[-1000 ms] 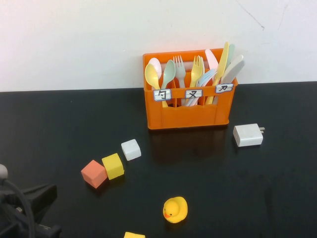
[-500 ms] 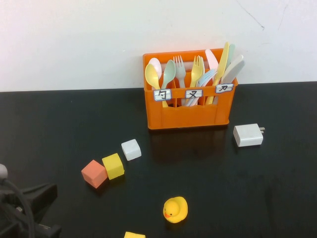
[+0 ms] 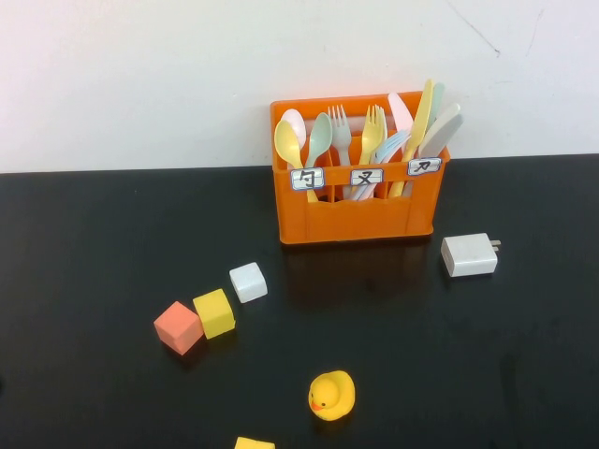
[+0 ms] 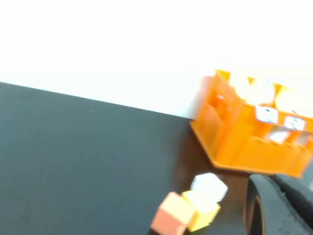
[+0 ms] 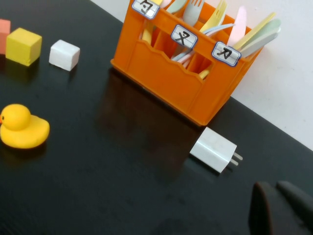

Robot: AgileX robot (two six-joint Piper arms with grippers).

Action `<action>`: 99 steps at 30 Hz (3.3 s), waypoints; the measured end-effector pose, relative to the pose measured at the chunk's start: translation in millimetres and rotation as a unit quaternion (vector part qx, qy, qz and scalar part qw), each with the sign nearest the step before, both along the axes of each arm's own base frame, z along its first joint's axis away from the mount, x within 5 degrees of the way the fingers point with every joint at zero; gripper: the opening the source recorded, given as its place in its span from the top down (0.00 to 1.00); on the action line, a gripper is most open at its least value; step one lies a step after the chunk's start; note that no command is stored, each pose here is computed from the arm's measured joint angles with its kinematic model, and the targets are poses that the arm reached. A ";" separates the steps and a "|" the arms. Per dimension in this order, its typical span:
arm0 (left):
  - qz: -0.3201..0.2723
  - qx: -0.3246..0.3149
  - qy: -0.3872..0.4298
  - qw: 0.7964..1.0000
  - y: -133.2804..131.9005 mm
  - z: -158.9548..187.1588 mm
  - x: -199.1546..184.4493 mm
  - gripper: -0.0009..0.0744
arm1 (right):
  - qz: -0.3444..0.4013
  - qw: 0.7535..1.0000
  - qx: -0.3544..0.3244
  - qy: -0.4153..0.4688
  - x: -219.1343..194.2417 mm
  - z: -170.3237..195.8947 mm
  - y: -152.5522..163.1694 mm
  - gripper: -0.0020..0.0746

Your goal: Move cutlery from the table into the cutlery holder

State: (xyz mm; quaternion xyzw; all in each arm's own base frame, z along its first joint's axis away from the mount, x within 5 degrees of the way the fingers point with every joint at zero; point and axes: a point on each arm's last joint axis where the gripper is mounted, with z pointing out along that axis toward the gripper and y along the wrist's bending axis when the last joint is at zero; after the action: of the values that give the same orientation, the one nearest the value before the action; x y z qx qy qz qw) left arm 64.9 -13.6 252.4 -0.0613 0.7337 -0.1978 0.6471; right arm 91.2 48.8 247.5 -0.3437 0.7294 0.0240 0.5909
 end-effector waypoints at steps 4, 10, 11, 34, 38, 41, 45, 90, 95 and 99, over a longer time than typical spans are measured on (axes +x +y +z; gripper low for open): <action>0.059 -0.048 0.009 0.997 7.4 -29.6 -5.8 0.99 | 0.000 1.000 0.000 0.000 0.0 0.0 0.0 0.98; 0.120 -0.076 0.033 0.989 13.9 -64.5 -8.8 0.99 | 0.000 1.000 0.000 0.000 0.0 0.0 0.0 0.98; 0.123 -0.075 0.036 0.989 14.2 -65.2 -9.1 0.99 | 0.000 1.000 0.000 0.000 0.0 0.0 0.0 0.98; 0.056 0.020 0.089 0.994 8.3 -76.0 -11.9 0.99 | 0.000 1.000 -0.001 0.001 0.0 -0.2 -0.1 0.98; 0.056 0.020 0.089 0.994 8.3 -76.0 -11.9 0.99 | 0.000 1.000 -0.001 0.001 0.0 -0.2 -0.1 0.98; 0.056 0.020 0.089 0.994 8.3 -76.0 -11.9 0.99 | 0.000 1.000 -0.001 0.001 0.0 -0.2 -0.1 0.98; 0.056 0.021 0.089 0.994 8.3 -76.0 -11.9 0.99 | 0.000 1.000 -0.001 0.001 0.0 -0.2 -0.1 0.98; 0.034 0.125 0.074 0.989 7.9 -76.3 -12.0 0.99 | -0.023 1.000 0.006 -0.017 -2.4 3.7 -6.9 0.98; 0.034 0.125 0.074 0.989 7.9 -76.3 -12.0 0.99 | -0.111 0.993 0.019 -0.029 -6.0 -2.5 -26.1 0.98; 0.034 0.125 0.074 0.989 7.9 -76.3 -12.0 0.99 | -0.180 0.981 0.051 -0.045 -13.2 -19.5 -38.5 0.98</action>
State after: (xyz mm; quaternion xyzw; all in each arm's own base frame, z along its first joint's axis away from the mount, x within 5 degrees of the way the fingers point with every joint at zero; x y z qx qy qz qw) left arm 52.9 -5.7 176.1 -0.0194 0.7958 -0.0768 0.6003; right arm 78.0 10.2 228.0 -0.1773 0.7500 -0.0609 0.6343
